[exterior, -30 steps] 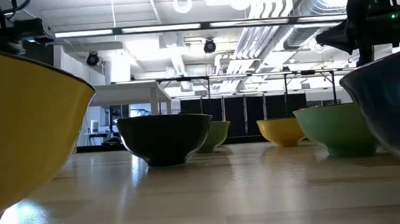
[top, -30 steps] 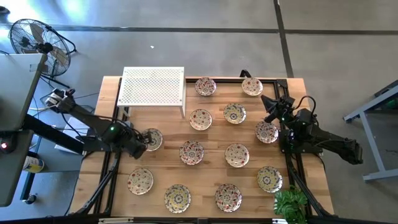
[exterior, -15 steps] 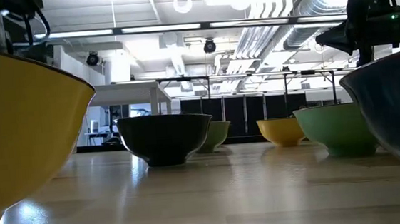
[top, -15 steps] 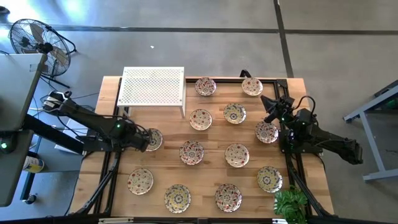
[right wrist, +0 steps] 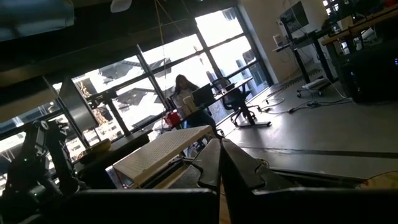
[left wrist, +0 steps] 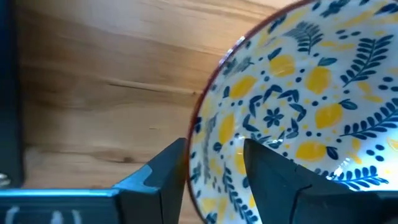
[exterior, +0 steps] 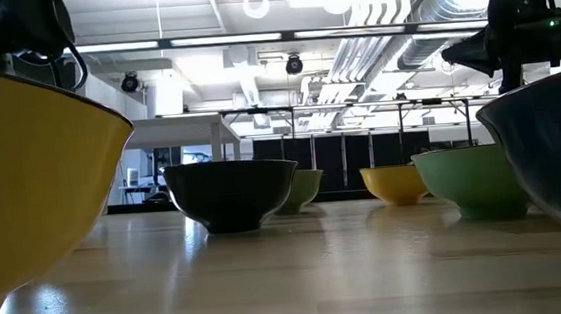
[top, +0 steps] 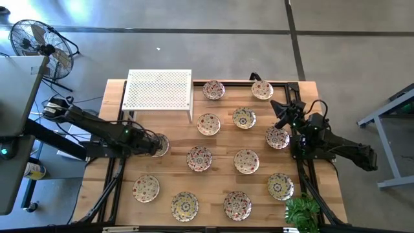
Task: Pick & Place Mini bowls
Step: Put the yellow patterned bowl on the shelf
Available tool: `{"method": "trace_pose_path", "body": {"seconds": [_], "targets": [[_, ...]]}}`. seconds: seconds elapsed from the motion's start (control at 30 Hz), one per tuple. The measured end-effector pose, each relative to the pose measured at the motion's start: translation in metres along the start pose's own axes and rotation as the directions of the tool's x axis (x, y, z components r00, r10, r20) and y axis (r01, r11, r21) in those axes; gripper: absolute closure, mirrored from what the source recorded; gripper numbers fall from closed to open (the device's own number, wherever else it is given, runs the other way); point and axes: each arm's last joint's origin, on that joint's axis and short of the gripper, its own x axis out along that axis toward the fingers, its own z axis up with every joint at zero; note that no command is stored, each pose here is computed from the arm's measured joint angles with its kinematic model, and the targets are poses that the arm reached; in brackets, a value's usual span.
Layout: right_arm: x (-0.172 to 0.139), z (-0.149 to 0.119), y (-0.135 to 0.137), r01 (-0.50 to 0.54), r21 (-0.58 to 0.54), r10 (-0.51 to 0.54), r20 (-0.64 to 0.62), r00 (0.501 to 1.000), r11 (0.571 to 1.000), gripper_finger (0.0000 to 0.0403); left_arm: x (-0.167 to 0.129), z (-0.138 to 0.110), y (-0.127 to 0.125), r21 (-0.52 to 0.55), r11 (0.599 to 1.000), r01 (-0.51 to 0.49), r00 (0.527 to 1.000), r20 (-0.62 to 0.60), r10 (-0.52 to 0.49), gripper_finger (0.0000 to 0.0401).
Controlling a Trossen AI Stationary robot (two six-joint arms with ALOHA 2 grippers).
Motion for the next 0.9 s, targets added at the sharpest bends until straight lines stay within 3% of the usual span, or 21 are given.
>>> {"method": "trace_pose_path", "body": {"seconds": [0.1, 0.37, 0.57, 0.63, 0.73, 0.9], "targets": [[0.000, 0.000, 0.000, 0.001, -0.001, -0.001, -0.003, 1.000, 1.000, 0.0402, 0.001, 0.000, -0.001, 0.011, 1.000, 0.016, 1.000, 0.002, -0.016, 0.0273], [0.000, -0.001, 0.000, 0.005, -0.003, -0.005, -0.009, 1.000, 1.000, 0.0402, 0.000, 0.000, -0.003, 0.029, 0.999, 0.041, 0.999, 0.011, -0.042, 0.0388], [0.000, -0.001, -0.001, 0.007, -0.012, -0.007, -0.013, 1.000, 1.000, 0.0402, -0.012, -0.003, -0.011, 0.078, 0.995, 0.068, 0.997, -0.032, -0.065, 0.0387], [0.000, -0.001, -0.001, 0.010, -0.013, -0.010, -0.012, 1.000, 1.000, 0.0402, -0.027, -0.007, -0.023, 0.120, 0.984, 0.135, 0.990, -0.061, -0.128, 0.0393], [0.000, -0.002, -0.001, 0.012, -0.014, -0.013, -0.015, 1.000, 1.000, 0.0402, -0.059, -0.011, -0.043, 0.226, 0.935, 0.272, 0.962, -0.084, -0.259, 0.0390], [0.000, -0.004, -0.002, 0.023, -0.021, -0.024, -0.036, 0.999, 1.000, 0.0402, -0.129, -0.010, -0.073, 0.351, 0.799, 0.489, 0.865, -0.076, -0.496, 0.0385]]}}
